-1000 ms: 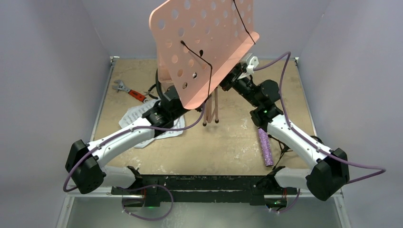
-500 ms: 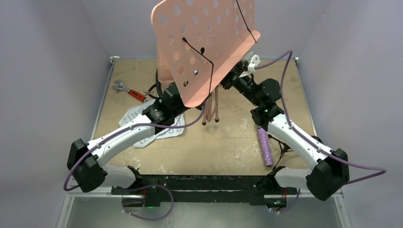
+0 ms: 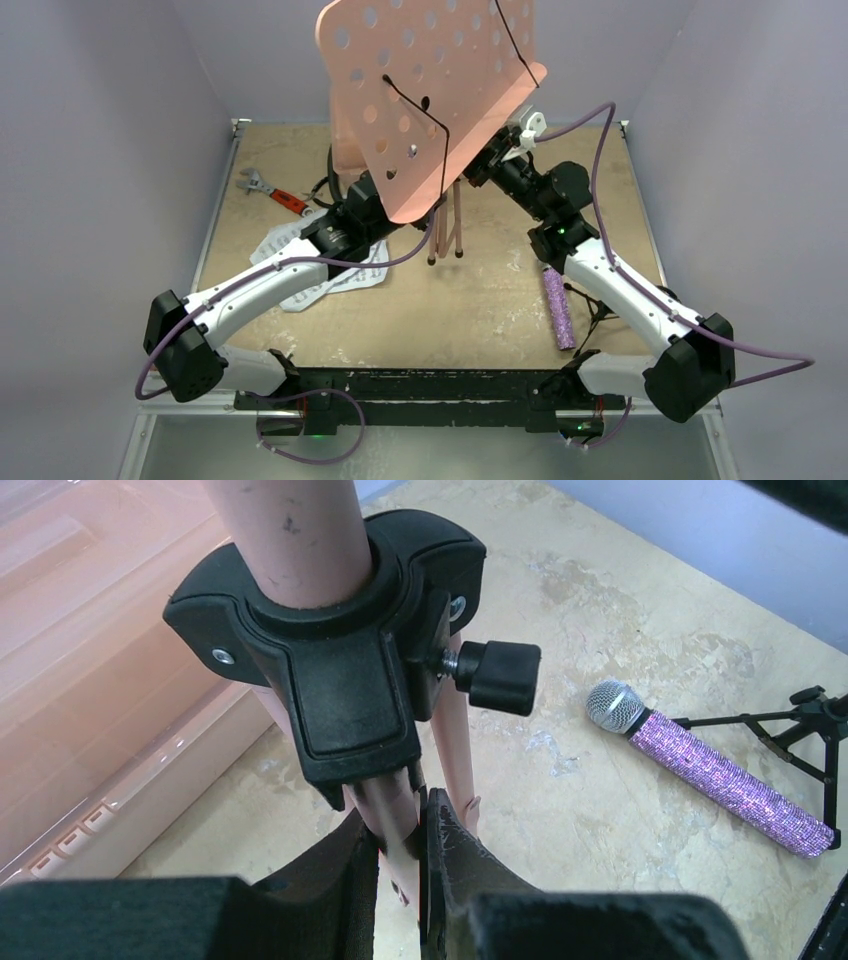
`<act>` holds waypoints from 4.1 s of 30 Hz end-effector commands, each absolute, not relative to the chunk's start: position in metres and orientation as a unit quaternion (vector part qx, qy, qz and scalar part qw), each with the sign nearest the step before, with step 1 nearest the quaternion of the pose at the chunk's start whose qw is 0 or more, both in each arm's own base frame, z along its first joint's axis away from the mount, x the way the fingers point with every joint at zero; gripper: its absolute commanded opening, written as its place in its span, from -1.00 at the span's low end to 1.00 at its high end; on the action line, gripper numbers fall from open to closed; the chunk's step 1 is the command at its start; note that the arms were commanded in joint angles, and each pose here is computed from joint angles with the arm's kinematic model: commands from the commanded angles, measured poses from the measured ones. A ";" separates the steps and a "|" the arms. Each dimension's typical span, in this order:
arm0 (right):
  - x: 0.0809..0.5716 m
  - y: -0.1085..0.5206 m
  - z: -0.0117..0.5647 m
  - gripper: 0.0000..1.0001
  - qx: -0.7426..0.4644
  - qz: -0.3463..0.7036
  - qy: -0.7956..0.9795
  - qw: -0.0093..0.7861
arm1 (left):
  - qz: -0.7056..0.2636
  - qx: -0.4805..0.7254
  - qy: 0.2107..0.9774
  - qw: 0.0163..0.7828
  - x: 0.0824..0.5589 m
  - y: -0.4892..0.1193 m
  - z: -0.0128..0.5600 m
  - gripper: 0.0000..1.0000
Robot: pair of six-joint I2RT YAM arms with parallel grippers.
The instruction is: Set up the instrument practice props
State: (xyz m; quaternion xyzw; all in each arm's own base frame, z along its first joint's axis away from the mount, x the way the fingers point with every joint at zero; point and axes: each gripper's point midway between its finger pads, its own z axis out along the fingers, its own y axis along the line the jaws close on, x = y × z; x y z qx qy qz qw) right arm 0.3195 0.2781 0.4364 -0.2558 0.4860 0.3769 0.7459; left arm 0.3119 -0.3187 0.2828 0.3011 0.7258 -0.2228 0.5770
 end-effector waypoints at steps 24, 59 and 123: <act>0.240 0.234 0.468 -0.67 -0.278 0.354 0.361 0.817 | -0.184 0.461 0.733 0.465 0.270 -0.316 0.196 -1.00; 0.291 0.267 0.428 0.45 -0.291 0.353 0.404 0.792 | -0.200 0.532 0.665 0.485 0.263 -0.341 0.216 -1.00; 0.284 0.277 0.479 -1.00 -0.286 0.401 0.360 0.793 | -0.144 0.456 0.722 0.500 0.266 -0.313 0.222 -1.00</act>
